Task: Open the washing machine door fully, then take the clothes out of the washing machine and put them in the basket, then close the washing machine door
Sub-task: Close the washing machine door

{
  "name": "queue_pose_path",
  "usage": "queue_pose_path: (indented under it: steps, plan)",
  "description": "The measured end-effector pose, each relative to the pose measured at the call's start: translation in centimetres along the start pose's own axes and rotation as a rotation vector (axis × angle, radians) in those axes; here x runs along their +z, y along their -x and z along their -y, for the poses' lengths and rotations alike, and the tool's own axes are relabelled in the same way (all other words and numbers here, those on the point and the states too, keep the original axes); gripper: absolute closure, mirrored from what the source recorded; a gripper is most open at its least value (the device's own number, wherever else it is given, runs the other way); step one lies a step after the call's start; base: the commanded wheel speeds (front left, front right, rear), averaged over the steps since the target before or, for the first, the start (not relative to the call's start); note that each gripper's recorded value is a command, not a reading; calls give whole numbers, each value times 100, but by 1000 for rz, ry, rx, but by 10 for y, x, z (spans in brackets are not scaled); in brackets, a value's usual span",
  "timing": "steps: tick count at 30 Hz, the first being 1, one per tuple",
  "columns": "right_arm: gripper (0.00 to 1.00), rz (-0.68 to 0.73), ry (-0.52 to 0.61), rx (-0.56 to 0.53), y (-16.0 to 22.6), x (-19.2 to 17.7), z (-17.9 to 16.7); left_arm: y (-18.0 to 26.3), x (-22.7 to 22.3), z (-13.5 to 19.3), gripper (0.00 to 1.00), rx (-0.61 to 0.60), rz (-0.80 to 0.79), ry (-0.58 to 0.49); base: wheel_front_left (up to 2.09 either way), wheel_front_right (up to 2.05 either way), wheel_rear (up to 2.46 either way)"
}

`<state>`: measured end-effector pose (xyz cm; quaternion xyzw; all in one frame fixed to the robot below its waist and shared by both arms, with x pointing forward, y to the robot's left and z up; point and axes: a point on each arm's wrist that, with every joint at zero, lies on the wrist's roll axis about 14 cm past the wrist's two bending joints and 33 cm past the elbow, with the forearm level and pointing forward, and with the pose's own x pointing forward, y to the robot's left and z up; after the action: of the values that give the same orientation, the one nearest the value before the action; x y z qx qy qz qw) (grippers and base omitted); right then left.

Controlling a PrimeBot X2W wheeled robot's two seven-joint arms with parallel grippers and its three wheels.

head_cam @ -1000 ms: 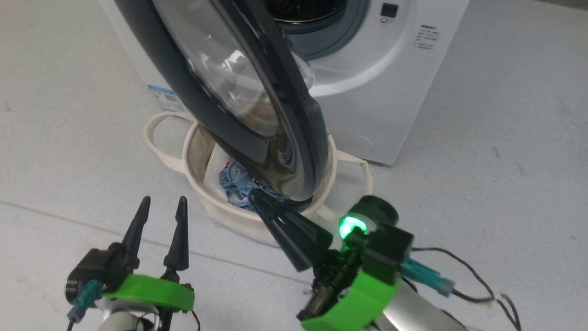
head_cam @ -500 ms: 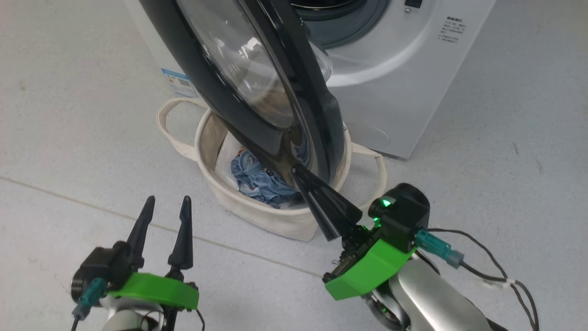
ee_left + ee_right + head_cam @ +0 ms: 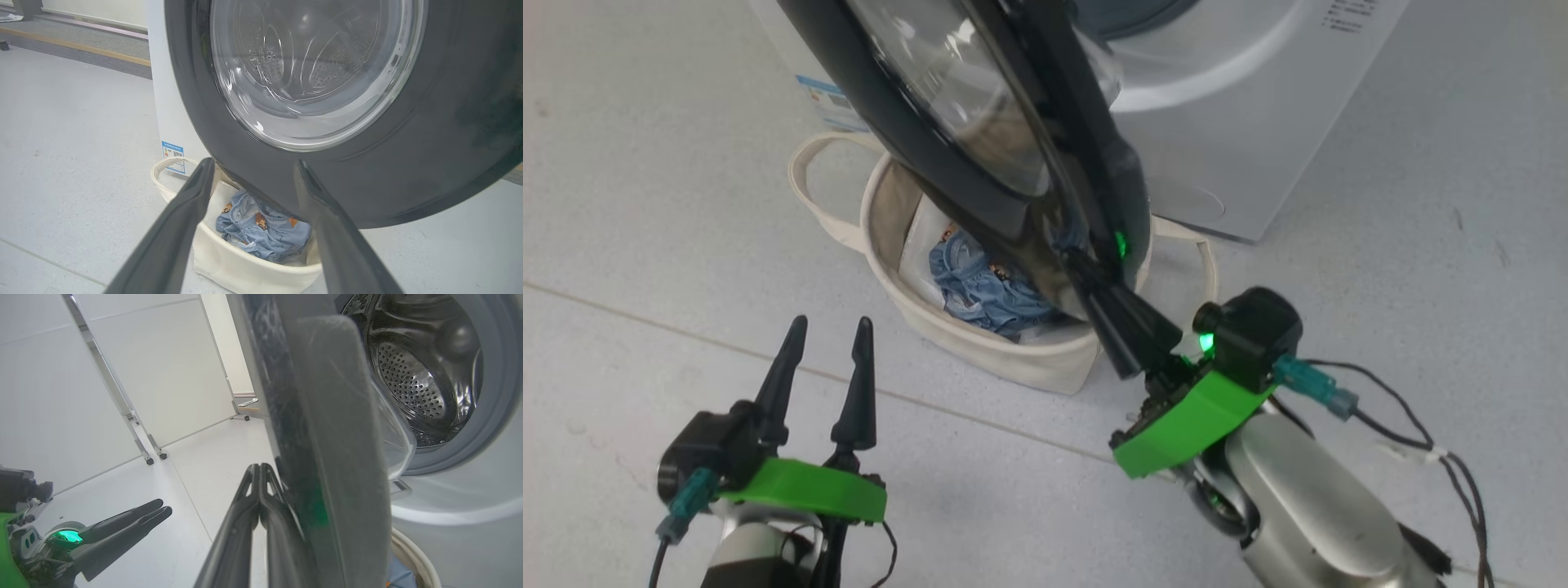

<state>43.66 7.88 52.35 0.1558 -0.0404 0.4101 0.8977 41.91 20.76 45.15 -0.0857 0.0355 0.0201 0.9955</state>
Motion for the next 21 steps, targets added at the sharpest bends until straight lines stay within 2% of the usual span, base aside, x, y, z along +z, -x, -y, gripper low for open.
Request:
queue_pose_path:
  steps: [16, 21]
  plan:
    - [100, 83, 7, -158, -23, 17, 80, -22, -16, 15, 0, -46, -33, 19, 0, 0, 0]
    - [100, 126, 10, -232, -35, 26, 115, -25, -14, 5, 0, -10, -24, 16, 0, 0, 0]
